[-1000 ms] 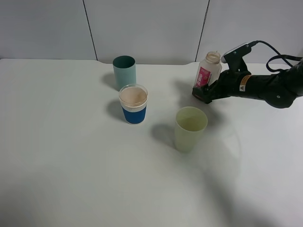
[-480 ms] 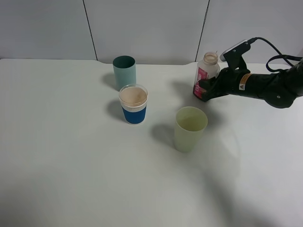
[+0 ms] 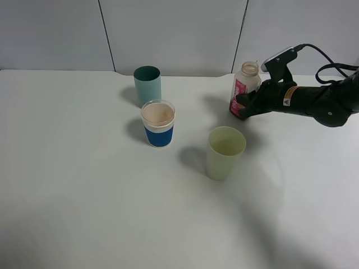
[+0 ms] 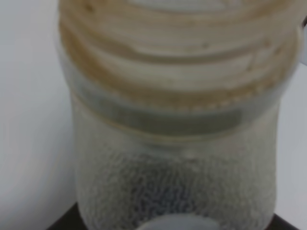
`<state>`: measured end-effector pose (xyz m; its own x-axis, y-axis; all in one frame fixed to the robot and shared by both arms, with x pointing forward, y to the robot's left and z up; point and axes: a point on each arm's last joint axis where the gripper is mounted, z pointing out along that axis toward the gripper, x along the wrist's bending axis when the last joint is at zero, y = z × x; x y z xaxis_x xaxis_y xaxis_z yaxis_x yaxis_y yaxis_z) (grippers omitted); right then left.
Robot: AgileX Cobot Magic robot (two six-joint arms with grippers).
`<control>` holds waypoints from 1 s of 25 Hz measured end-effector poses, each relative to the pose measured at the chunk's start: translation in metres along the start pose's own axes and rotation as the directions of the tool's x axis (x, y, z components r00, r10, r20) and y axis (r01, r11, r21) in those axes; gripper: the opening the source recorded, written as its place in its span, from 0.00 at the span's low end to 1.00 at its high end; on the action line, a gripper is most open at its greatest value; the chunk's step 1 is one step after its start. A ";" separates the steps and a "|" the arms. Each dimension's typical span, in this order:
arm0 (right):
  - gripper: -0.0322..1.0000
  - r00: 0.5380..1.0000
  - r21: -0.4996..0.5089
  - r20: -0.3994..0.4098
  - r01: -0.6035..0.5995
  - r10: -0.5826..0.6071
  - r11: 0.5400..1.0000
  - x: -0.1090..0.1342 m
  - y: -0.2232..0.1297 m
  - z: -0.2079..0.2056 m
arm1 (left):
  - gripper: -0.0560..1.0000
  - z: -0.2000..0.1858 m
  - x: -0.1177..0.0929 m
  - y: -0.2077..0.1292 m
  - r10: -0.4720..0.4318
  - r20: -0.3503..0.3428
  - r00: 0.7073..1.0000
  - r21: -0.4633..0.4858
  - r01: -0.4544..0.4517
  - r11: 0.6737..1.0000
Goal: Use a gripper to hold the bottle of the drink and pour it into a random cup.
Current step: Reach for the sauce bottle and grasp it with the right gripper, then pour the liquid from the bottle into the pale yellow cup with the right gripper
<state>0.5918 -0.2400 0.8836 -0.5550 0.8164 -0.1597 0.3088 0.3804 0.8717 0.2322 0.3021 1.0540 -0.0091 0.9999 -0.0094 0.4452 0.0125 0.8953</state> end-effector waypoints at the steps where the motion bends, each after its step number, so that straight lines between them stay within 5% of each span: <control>1: 0.37 1.000 0.005 0.002 0.002 -0.002 1.000 0.000 0.001 -0.001 | 0.93 0.000 0.000 0.000 0.000 0.000 1.000 0.000 0.000 1.000; 14: 0.37 0.981 -0.043 0.005 0.192 -0.192 0.980 0.015 0.059 -0.031 | 0.93 0.000 0.000 0.000 0.000 0.000 1.000 0.000 0.000 1.000; 25: 0.37 0.846 -0.099 -0.059 0.523 -0.529 0.847 0.044 0.083 -0.043 | 0.93 0.000 0.000 0.000 0.000 0.000 1.000 0.000 0.000 1.000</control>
<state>0.5595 -0.1908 0.9694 -0.6789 0.4637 -0.5692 -0.1054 0.7057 0.7006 0.2322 0.3021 1.0540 -0.0091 0.9999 -0.0094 0.4452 0.0125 0.8953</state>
